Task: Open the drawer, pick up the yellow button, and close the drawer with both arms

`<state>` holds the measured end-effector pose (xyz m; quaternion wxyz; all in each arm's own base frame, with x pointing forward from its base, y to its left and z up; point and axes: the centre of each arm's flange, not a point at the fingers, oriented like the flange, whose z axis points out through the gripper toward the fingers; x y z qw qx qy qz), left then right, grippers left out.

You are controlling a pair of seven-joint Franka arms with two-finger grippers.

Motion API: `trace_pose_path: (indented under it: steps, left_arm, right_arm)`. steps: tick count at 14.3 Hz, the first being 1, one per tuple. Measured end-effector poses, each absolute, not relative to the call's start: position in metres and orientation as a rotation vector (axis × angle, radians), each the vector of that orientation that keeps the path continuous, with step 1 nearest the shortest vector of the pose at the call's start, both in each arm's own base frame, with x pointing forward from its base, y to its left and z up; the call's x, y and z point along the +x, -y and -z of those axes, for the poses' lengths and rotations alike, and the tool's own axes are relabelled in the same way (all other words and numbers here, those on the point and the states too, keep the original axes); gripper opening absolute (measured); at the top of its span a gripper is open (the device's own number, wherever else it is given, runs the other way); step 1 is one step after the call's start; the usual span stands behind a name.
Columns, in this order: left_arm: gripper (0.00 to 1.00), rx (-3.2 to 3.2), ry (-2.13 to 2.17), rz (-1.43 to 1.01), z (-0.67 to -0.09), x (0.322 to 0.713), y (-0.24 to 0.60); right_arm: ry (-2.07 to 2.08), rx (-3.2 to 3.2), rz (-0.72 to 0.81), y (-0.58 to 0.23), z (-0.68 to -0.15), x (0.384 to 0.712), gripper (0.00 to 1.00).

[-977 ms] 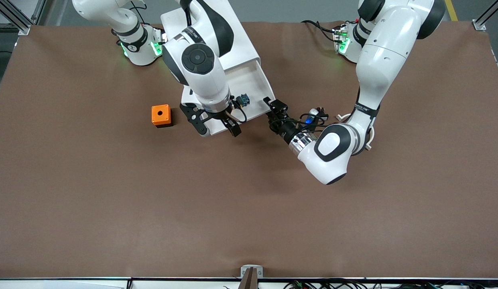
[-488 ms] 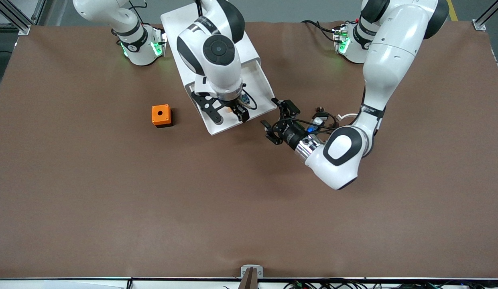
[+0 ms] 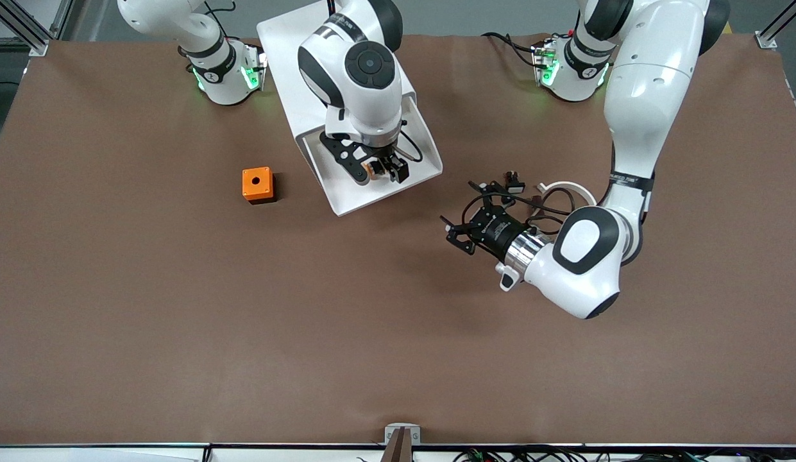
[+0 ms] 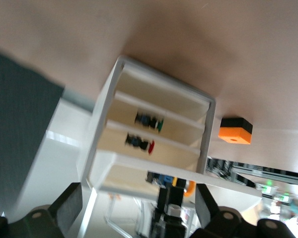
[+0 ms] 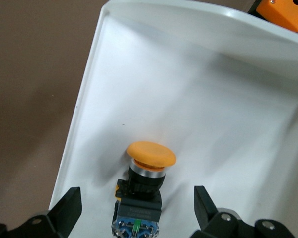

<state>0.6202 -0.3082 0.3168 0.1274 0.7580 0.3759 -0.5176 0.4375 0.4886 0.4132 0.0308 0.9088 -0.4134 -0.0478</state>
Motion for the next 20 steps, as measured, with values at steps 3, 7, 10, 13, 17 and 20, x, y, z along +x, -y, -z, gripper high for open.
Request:
trace_pose_path:
  steps: [3,7,10,13,17,20]
  left_arm:
    - [1.0,2.406,-0.933,1.177,-0.358,0.633,0.294]
    - [1.0,2.671,-0.8,0.711,-0.427,0.634,0.301]
    - [1.0,2.805,-0.727,0.495,-0.442,0.622,0.333]
    - [1.0,2.883,-0.691,0.422,-0.425,0.614,0.35]
    - [1.0,2.922,-0.687,0.321,-0.402,0.611,0.359]
    - [1.0,2.972,-0.636,0.226,-0.393,0.599,0.371]
  right_arm:
    - [1.277,2.786,0.152,-0.487,-0.411,0.437,1.0]
    - [1.285,2.776,0.154,-0.489,-0.41,0.433,0.99]
    - [1.271,2.781,0.153,-0.495,-0.41,0.427,0.95]
    - [1.259,2.785,0.153,-0.498,-0.409,0.423,0.88]
    - [1.251,2.783,0.155,-0.5,-0.407,0.42,0.72]
    - [1.26,2.781,0.167,-0.5,-0.407,0.419,0.41]
